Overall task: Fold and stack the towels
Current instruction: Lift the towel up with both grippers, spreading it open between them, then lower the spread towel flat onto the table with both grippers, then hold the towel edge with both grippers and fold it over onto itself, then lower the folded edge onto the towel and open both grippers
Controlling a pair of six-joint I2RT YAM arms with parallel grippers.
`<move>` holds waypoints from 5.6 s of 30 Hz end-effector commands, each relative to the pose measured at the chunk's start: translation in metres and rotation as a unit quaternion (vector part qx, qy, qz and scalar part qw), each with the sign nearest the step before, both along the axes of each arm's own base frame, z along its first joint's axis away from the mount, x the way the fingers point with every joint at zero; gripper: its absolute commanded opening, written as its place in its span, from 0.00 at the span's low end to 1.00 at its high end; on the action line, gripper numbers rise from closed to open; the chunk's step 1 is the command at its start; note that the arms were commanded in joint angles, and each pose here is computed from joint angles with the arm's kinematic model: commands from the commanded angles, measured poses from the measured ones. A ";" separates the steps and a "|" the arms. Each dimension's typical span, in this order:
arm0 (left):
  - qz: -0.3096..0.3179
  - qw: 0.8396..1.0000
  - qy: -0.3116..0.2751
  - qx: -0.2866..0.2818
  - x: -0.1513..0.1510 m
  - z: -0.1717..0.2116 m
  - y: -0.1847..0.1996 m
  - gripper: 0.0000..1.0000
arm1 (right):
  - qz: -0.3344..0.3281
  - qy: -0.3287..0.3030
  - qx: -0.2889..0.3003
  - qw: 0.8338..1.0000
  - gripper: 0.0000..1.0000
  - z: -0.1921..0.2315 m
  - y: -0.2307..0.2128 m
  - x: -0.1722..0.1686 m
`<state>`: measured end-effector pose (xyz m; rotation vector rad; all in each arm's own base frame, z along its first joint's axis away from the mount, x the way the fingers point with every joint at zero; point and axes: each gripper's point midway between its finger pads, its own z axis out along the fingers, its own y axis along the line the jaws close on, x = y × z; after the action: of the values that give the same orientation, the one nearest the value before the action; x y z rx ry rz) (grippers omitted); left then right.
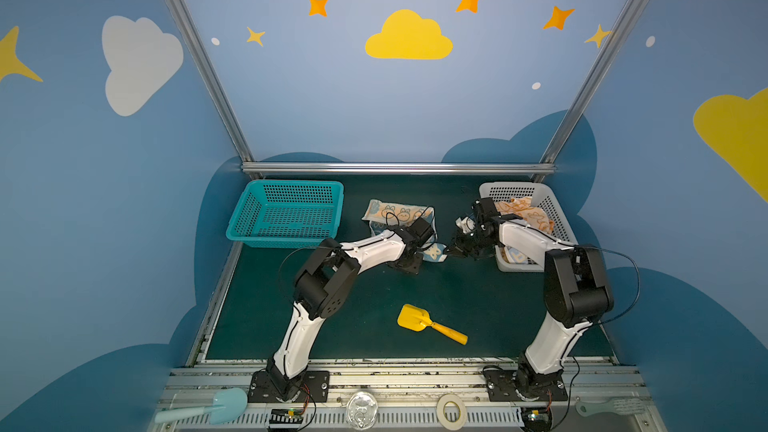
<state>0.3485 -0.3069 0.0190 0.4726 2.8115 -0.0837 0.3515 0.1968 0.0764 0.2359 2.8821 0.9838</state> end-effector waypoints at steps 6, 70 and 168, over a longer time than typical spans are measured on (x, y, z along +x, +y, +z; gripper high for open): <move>0.019 1.000 0.008 0.005 -0.016 0.027 0.052 0.03 | 0.004 -0.032 0.018 0.999 0.00 0.034 0.000 0.004; 0.160 0.933 -0.197 -0.256 0.227 0.261 0.140 0.03 | -0.031 -0.316 -0.016 0.948 0.00 0.247 -0.026 0.173; 0.130 0.980 0.062 -0.137 0.057 0.027 0.108 0.22 | 0.018 0.070 -0.096 0.993 0.26 -0.064 -0.019 0.015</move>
<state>0.4117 -0.1984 0.0472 0.0293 2.8686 -0.4431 0.3732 0.1896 0.0234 0.2245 3.0516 0.8122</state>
